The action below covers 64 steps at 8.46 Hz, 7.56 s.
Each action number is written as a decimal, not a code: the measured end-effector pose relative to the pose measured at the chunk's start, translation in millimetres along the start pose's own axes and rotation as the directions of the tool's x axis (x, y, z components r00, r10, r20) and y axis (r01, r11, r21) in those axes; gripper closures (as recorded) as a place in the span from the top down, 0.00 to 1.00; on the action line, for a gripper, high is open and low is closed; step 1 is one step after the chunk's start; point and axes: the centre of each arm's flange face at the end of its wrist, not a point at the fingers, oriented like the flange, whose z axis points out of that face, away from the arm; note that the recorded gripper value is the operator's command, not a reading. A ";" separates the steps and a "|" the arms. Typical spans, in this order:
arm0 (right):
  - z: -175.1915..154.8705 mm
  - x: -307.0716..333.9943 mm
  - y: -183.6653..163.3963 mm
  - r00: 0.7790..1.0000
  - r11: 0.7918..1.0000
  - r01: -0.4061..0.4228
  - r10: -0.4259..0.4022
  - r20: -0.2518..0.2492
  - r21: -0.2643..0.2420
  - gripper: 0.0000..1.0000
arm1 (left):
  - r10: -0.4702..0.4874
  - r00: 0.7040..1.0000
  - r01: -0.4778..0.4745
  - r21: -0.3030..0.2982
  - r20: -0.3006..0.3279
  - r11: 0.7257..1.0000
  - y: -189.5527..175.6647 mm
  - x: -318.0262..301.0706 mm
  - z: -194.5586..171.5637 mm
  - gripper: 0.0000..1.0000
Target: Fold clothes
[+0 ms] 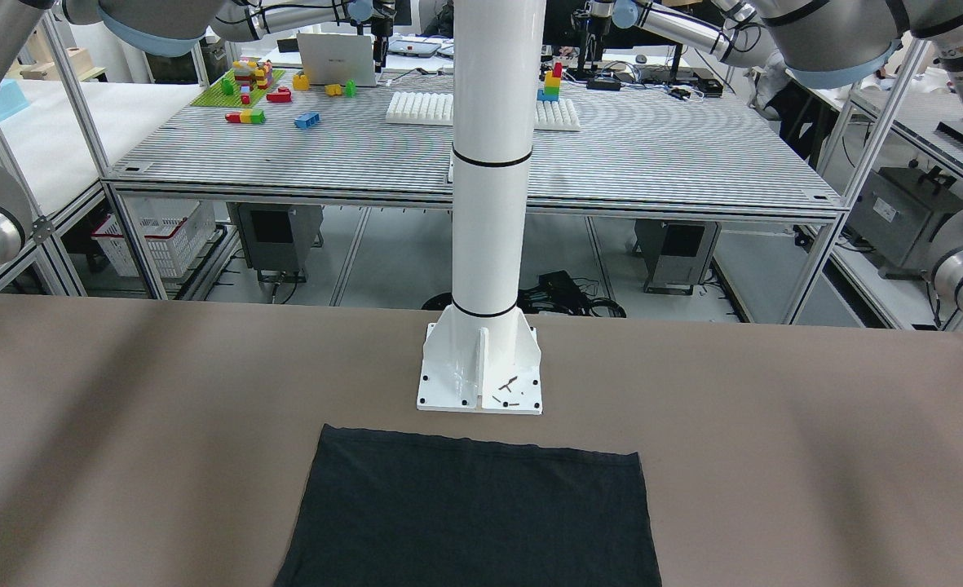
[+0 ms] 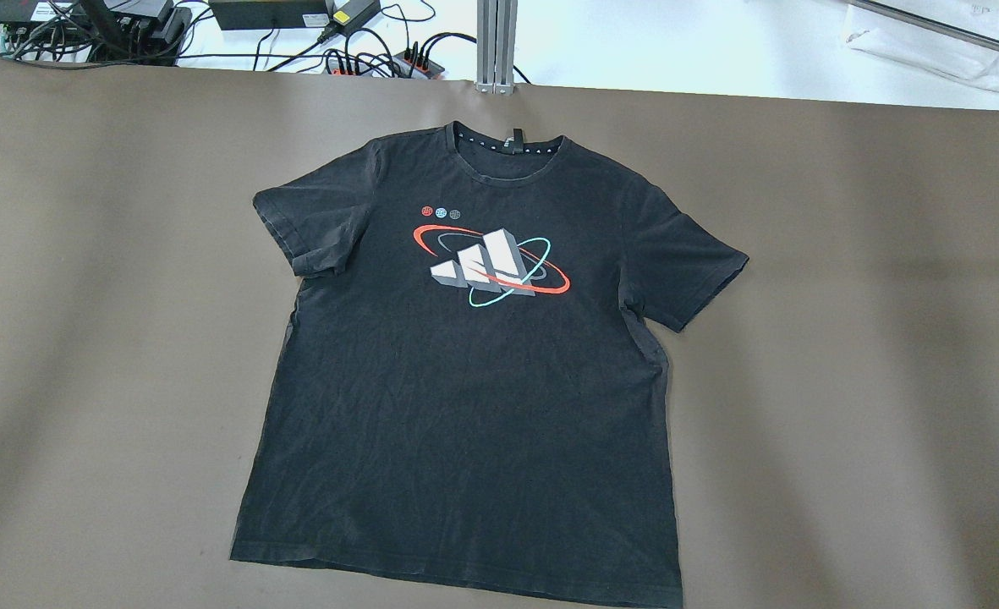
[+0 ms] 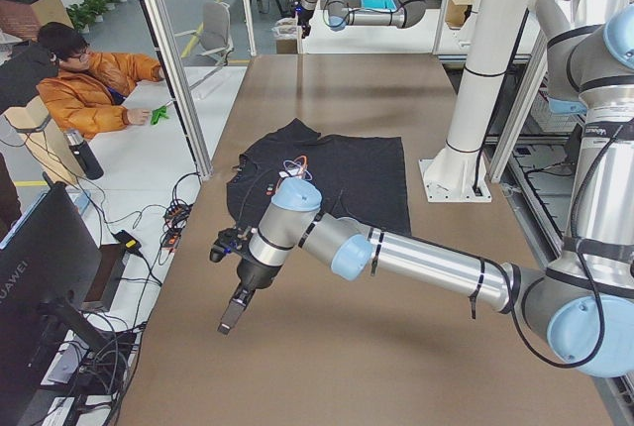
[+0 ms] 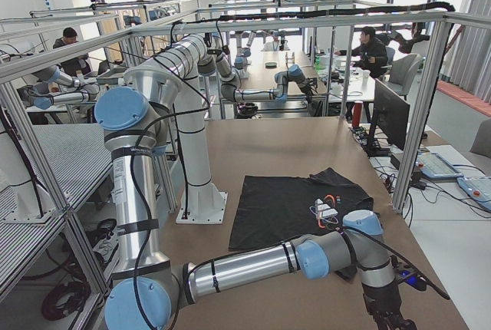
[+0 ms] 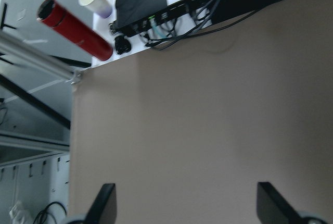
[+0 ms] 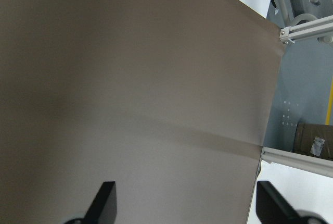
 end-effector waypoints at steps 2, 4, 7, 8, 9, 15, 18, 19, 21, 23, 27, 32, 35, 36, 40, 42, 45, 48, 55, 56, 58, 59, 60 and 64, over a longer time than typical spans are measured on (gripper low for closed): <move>-12.9 -9.2 -19.5 0.999 0.999 -0.021 0.020 0.039 0.032 0.94 | 0.031 0.989 -0.029 0.011 -0.144 1.000 -33.0 45.0 -2.9 0.95; -21.7 -24.0 -36.8 0.996 0.998 -0.024 0.019 0.091 0.058 0.94 | 0.015 0.964 -0.008 0.029 -0.264 1.000 -62.8 77.3 5.1 0.95; -28.5 -49.7 -55.3 0.986 0.995 -0.037 0.022 0.165 0.088 0.94 | -0.029 0.926 0.042 0.026 -0.377 0.999 -116.6 147.3 30.3 0.95; -31.2 -55.4 -61.0 0.983 0.994 -0.054 0.036 0.179 0.093 0.94 | -0.042 0.911 0.058 0.026 -0.409 0.998 -126.1 177.0 36.8 0.95; -34.3 -62.5 -66.8 0.979 0.993 -0.070 0.049 0.200 0.098 0.94 | -0.059 0.893 0.080 0.028 -0.446 0.996 -125.3 204.2 44.9 0.95; -5.3 -160.9 -80.3 0.934 0.978 -0.175 0.127 0.333 0.117 0.94 | -0.138 0.857 0.177 0.032 -0.496 0.984 -85.7 331.1 80.0 0.95; 47.7 -205.2 -75.9 0.901 0.965 -0.240 0.178 0.397 0.110 0.94 | -0.128 0.863 0.176 0.054 -0.488 0.983 -92.9 355.5 88.8 0.95; 60.4 -225.1 -73.3 0.887 0.958 -0.265 0.199 0.417 0.108 0.94 | -0.127 0.864 0.176 0.057 -0.487 0.983 -97.3 359.1 90.1 0.95; 74.3 -268.3 -68.8 0.864 0.941 -0.319 0.240 0.442 0.115 0.94 | -0.129 0.868 0.178 0.059 -0.479 0.982 -104.9 363.4 93.8 0.95; 86.8 -311.6 -61.9 0.843 0.919 -0.375 0.284 0.457 0.121 0.94 | -0.129 0.870 0.178 0.059 -0.476 0.982 -106.3 365.0 95.5 0.95; 109.8 -348.5 -54.0 0.833 0.898 -0.423 0.333 0.442 0.120 0.94 | -0.125 0.869 0.174 0.059 -0.478 0.983 -106.4 369.3 95.1 0.95; 123.1 -376.8 -65.4 0.828 0.884 -0.448 0.355 0.435 0.131 0.52 | -0.125 0.869 0.175 0.061 -0.478 0.983 -109.4 371.3 94.8 0.95; 121.6 -384.0 -67.9 0.820 0.880 -0.458 0.364 0.441 0.126 0.22 | -0.126 0.870 0.175 0.060 -0.477 0.983 -109.7 371.5 95.3 0.95; 120.9 -388.0 -68.0 0.819 0.880 -0.457 0.363 0.444 0.125 0.13 | -0.126 0.870 0.175 0.059 -0.477 0.983 -109.8 371.6 95.4 0.95; 101.1 -405.8 -74.5 0.813 0.883 -0.449 0.339 0.474 0.137 0.00 | -0.125 0.869 0.176 0.062 -0.479 0.982 -114.5 374.3 91.6 0.95; 79.1 -400.5 -90.1 0.807 0.876 -0.460 0.345 0.479 0.146 0.00 | -0.126 0.869 0.177 0.063 -0.479 0.982 -116.1 374.7 90.5 0.95; 34.4 -417.5 -131.6 0.800 0.868 -0.468 0.337 0.496 0.164 0.00 | -0.127 0.869 0.178 0.063 -0.478 0.982 -117.1 373.5 90.1 0.95; -16.6 -464.6 -173.0 0.762 0.849 -0.508 0.364 0.536 0.146 0.00 | -0.131 0.870 0.180 0.059 -0.475 0.982 -116.7 372.0 92.5 0.95; -48.0 -610.9 -214.6 0.774 0.800 -0.553 0.392 0.496 0.231 0.00 | -0.151 0.884 0.196 0.057 -0.443 0.979 -113.3 366.7 107.7 0.95; -42.7 -611.1 -217.8 0.780 0.796 -0.555 0.398 0.482 0.242 0.00 | -0.153 0.885 0.198 0.059 -0.441 0.978 -113.5 366.5 108.1 0.95; -39.2 -610.2 -221.1 0.784 0.788 -0.560 0.404 0.471 0.257 0.00 | -0.153 0.885 0.199 0.059 -0.440 0.978 -113.1 366.9 108.6 0.95; -43.4 -611.9 -223.9 0.782 0.784 -0.563 0.403 0.476 0.261 0.00 | -0.153 0.885 0.199 0.059 -0.440 0.978 -113.2 366.9 108.5 0.95; -49.9 -614.8 -227.8 0.778 0.780 -0.568 0.403 0.483 0.264 0.62 | -0.153 0.885 0.199 0.060 -0.440 0.978 -113.6 367.3 108.1 0.95; -47.4 -614.9 -226.6 0.778 0.780 -0.568 0.404 0.481 0.262 0.94 | -0.148 0.883 0.196 0.063 -0.445 0.979 -114.7 372.1 106.3 0.95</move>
